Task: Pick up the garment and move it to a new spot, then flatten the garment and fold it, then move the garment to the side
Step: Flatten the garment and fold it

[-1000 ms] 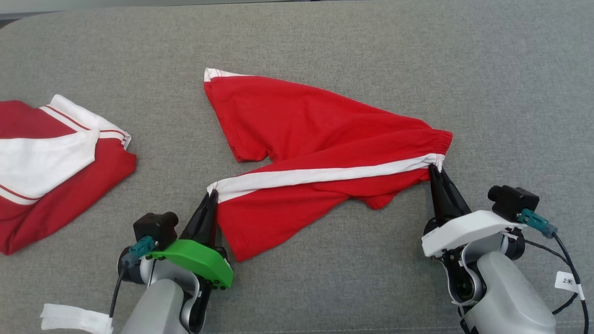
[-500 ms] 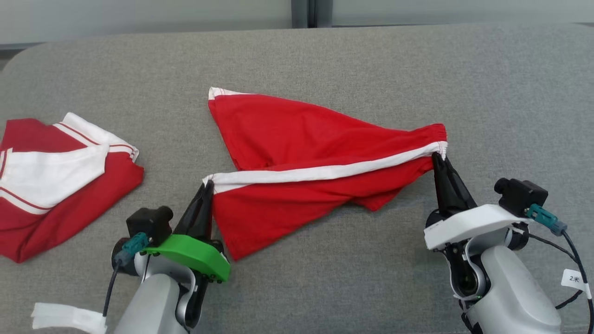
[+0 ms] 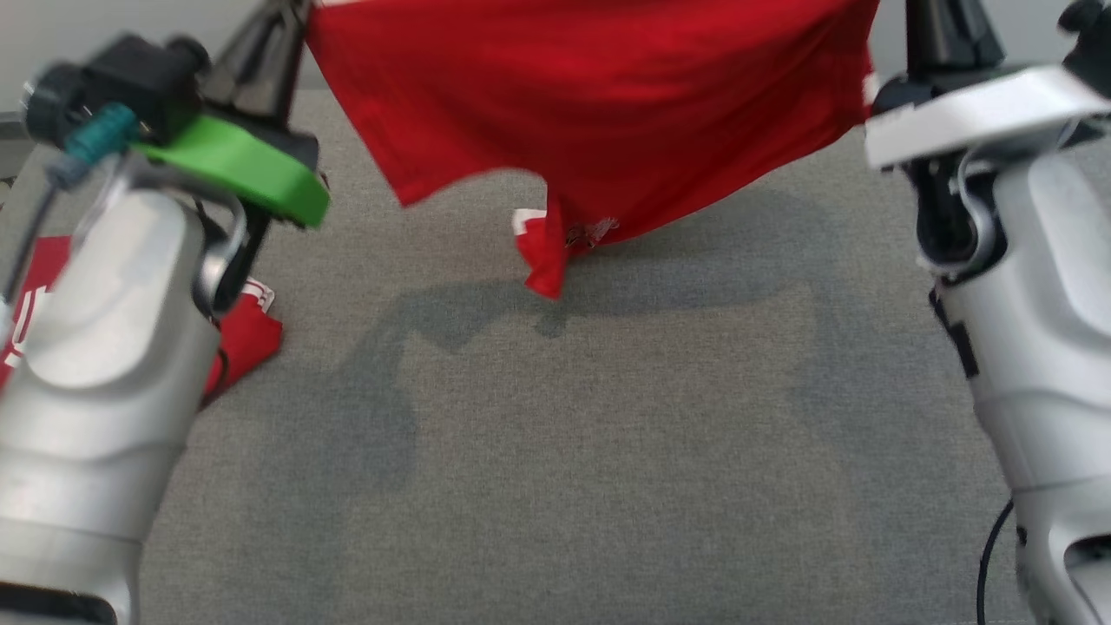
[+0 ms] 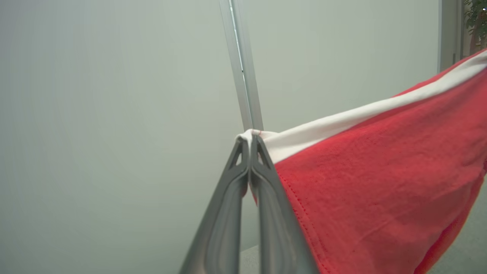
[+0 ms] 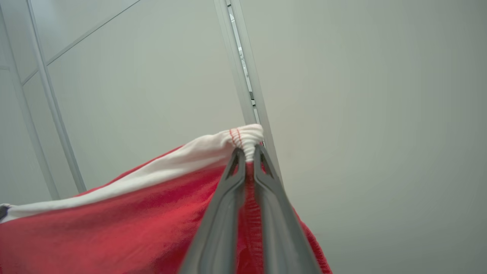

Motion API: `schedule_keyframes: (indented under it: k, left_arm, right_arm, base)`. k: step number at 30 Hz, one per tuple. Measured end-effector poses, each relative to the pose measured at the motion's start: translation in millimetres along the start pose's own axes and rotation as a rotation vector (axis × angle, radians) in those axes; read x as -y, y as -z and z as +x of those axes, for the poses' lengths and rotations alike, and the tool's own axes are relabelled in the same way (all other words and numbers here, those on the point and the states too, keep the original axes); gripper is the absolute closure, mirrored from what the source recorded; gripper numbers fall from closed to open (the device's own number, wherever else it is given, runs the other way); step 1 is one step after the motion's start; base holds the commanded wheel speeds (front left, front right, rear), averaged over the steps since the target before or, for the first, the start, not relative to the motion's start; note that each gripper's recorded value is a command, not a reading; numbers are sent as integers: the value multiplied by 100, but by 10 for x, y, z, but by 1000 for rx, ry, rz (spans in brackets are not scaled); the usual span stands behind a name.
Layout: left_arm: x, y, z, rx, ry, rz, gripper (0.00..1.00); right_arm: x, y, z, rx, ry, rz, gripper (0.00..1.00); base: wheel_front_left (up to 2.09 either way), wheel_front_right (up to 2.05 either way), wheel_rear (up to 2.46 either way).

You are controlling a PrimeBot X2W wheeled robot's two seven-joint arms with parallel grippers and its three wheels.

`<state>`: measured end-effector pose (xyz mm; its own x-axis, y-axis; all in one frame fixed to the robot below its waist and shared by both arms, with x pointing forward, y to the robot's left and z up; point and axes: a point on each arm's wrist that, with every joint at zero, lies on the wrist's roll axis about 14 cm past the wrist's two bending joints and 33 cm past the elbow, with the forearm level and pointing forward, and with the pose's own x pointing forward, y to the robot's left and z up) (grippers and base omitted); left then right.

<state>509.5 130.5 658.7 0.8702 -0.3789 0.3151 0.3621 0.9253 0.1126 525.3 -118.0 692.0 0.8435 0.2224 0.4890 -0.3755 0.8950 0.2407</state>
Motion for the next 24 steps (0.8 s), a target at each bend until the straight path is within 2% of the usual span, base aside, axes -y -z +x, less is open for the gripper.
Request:
schedule_keyframes:
  k: [6,9,11,14,16,19,22,24]
  left_arm:
    - [-445,-649,665,125,-22,186,100]
    - [-559,-942,1053,220,-26,280,100]
    - [-521,-961,1204,257,-15,300,100]
    - [-483,-858,1298,273,-9,285,100]
    - [-481,-672,1349,266,-13,248,100]
    - [-498,-153,1320,182,-12,211,100]
    - [-437,446,1149,76,-22,125,100]
    - [-408,679,994,34,-38,74,100]
  right_arm:
    - [-87,-462,804,113,-96,-198,100]
    - [15,-544,1185,165,-92,-271,100]
    - [127,-472,1288,173,-74,-284,100]
    - [201,-285,1331,161,-62,-268,100]
    - [253,-29,1332,130,-57,-242,100]
    - [403,431,1241,53,-39,-206,100]
    - [582,894,1022,-40,-5,-170,100]
    - [624,1114,851,-93,-2,-157,100]
  base:
    - [0,0,0]
    - [0,0,0]
    - [0,0,0]
    - [0,0,0]
    - [0,0,0]
    - [0,0,0]
    - [0,0,0]
    - [0,0,0]
